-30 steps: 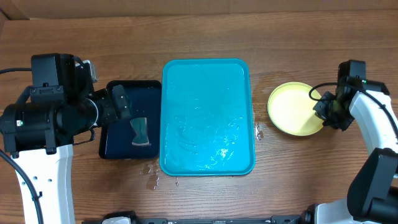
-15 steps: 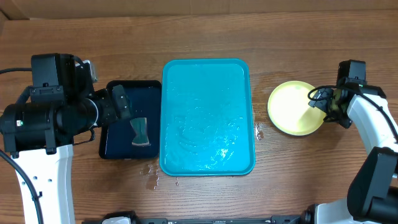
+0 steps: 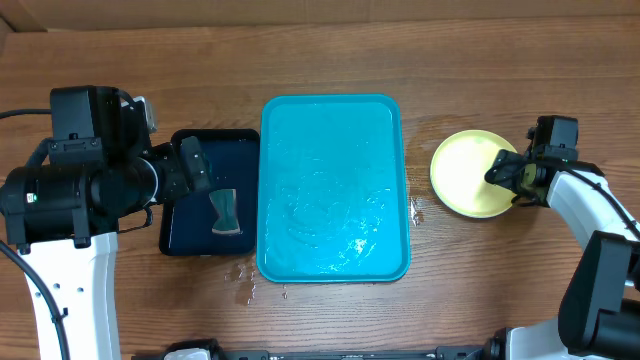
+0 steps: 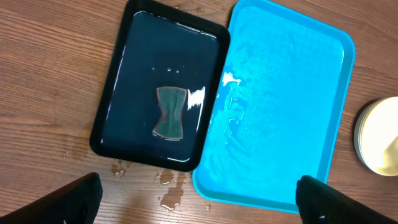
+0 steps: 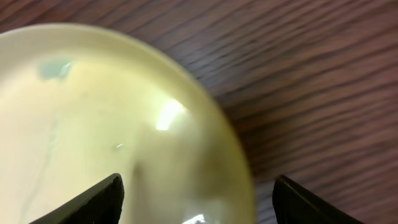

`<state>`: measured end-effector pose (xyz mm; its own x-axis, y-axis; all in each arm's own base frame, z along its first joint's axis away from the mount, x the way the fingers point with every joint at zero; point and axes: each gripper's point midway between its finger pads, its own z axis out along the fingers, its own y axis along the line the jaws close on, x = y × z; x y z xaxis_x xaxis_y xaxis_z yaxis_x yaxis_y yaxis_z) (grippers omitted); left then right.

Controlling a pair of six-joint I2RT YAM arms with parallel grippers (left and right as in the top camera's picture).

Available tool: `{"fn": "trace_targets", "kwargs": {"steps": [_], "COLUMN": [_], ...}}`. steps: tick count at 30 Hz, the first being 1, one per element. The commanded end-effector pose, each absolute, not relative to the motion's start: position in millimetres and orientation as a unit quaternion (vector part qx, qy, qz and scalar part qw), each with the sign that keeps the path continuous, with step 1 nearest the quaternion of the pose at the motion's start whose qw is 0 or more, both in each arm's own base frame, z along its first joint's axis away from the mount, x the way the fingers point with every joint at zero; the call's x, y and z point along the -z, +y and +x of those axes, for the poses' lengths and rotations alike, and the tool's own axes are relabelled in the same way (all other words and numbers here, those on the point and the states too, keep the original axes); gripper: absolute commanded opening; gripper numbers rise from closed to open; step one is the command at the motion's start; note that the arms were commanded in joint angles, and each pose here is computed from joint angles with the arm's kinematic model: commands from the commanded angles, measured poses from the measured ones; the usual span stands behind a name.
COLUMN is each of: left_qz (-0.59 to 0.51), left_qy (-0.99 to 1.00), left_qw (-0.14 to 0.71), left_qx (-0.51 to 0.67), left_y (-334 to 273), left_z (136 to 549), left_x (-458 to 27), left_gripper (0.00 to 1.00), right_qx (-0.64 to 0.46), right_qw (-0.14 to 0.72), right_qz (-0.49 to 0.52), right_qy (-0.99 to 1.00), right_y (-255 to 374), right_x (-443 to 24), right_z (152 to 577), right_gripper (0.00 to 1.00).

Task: Clean dirty plates on tray and stack at the side

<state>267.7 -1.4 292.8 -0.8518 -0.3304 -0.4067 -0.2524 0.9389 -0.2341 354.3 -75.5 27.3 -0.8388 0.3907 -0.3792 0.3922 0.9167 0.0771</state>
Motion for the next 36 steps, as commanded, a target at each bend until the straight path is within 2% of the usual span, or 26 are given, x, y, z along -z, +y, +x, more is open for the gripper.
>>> {"fn": "trace_targets", "kwargs": {"steps": [1,8,15,23,27,29,33,34,36], "left_qz": [-0.157,-0.157,-0.157,-0.157,-0.157,-0.157,-0.157,-0.157,-0.157], "left_qy": [0.957,0.958,0.958,0.958,0.958,0.957,0.958,0.958,0.958], "left_qw": [0.227,0.226,0.226,0.226,0.226,0.227,0.226,0.226,0.226], "left_qx": [0.086,0.086,0.086,0.086,0.086,0.086,0.086,0.086,0.086], "left_y": [-1,-1,-1,-1,-1,-1,-1,-1,-1], "left_z": [268,268,268,268,268,268,268,268,268], "left_x": [-293,-293,-293,-293,-293,-293,-293,-293,-293], "left_gripper": [1.0,1.0,1.0,1.0,1.0,1.0,1.0,1.0,1.0], "right_qx": [-0.084,-0.173,-0.163,-0.158,-0.151,-0.152,-0.155,-0.156,-0.155], "right_qw": [0.199,0.194,0.208,0.238,0.239,0.232,0.215,0.214,0.214], "right_qz": [0.142,0.116,0.112,0.088,0.047,0.039,0.029,0.029,0.029], "right_qy": [0.966,0.959,0.958,0.954,0.958,0.96,0.964,0.964,0.964], "right_y": [-43,-9,-10,-13,-8,-4,4,4,4], "right_x": [-26,-32,-36,-98,-119,-125,-129,-129,-129], "right_z": [355,355,363,390,394,392,386,385,385], "right_gripper": [0.78,0.78,0.79,0.84,0.78,0.79,0.86,1.0,1.0]}}
